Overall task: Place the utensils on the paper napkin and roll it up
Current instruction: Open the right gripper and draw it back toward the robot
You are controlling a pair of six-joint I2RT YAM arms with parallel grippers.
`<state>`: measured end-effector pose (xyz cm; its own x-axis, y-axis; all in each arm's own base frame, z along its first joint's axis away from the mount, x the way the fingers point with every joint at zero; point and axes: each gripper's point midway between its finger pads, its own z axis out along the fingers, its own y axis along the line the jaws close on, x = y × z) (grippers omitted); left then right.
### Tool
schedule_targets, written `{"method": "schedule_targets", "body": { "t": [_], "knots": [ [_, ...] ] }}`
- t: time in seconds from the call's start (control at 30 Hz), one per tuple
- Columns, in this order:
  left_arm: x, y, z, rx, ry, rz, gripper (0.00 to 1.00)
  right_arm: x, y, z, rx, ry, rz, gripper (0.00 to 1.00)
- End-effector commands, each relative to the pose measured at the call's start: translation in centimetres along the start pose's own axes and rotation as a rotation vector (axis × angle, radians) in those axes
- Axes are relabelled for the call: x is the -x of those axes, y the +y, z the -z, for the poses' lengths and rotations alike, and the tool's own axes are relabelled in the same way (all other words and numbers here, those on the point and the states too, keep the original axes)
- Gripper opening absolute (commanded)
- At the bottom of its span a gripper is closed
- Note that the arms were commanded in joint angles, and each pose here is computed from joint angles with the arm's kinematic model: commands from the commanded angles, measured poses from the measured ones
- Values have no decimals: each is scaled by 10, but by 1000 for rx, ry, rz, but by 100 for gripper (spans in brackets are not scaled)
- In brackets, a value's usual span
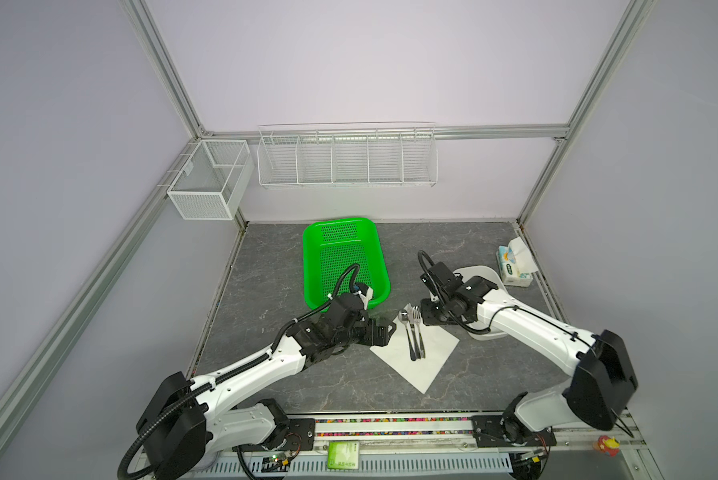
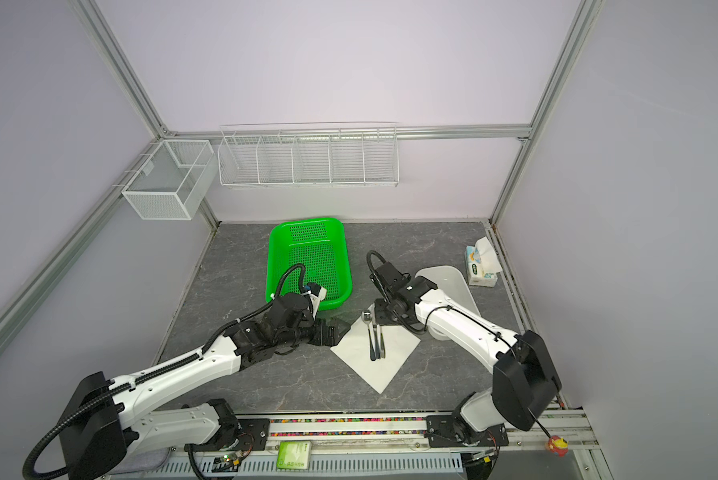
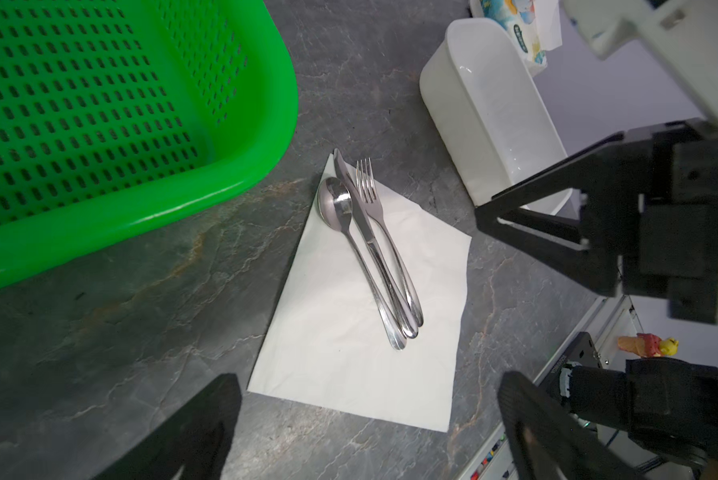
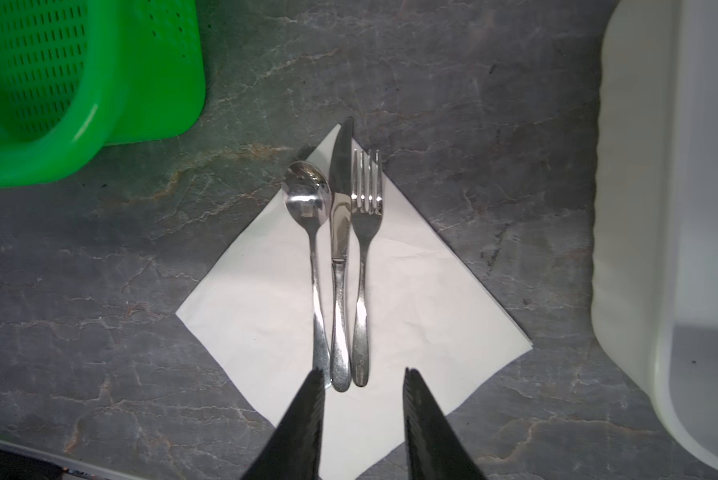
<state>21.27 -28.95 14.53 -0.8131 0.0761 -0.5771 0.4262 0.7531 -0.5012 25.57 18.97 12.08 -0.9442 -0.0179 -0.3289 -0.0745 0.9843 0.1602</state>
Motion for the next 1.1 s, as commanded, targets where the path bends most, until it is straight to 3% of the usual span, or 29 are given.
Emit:
{"method": "schedule_targets", "body": {
  "t": [0.0,0.27,0.5,0.7,0.8,0.87,0.97,1.07],
  "knots": [
    [9,-5,-5,9,-12,-10,98,-14,-15,-3,17,-2,-84,35],
    [12,24,-13,131,-35,-3,100,-66,-39,-9,73,19,-147,41],
    [31,72,-9,298,-48,65,100,-56,-81,-17,-79,11,-170,40],
    [43,98,-3,351,-64,104,99,-45,-102,-19,-127,19,-209,40],
    [42,97,0,341,-63,111,99,-48,-110,-15,-129,29,-208,40],
    [37,93,1,313,-40,111,99,-53,-131,-8,-207,27,-229,41],
    [29,86,2,270,-12,108,99,-58,-123,-8,-92,20,-274,42],
    [19,76,0,189,11,100,100,-64,-121,-7,-65,10,-296,42]
  ]
}}
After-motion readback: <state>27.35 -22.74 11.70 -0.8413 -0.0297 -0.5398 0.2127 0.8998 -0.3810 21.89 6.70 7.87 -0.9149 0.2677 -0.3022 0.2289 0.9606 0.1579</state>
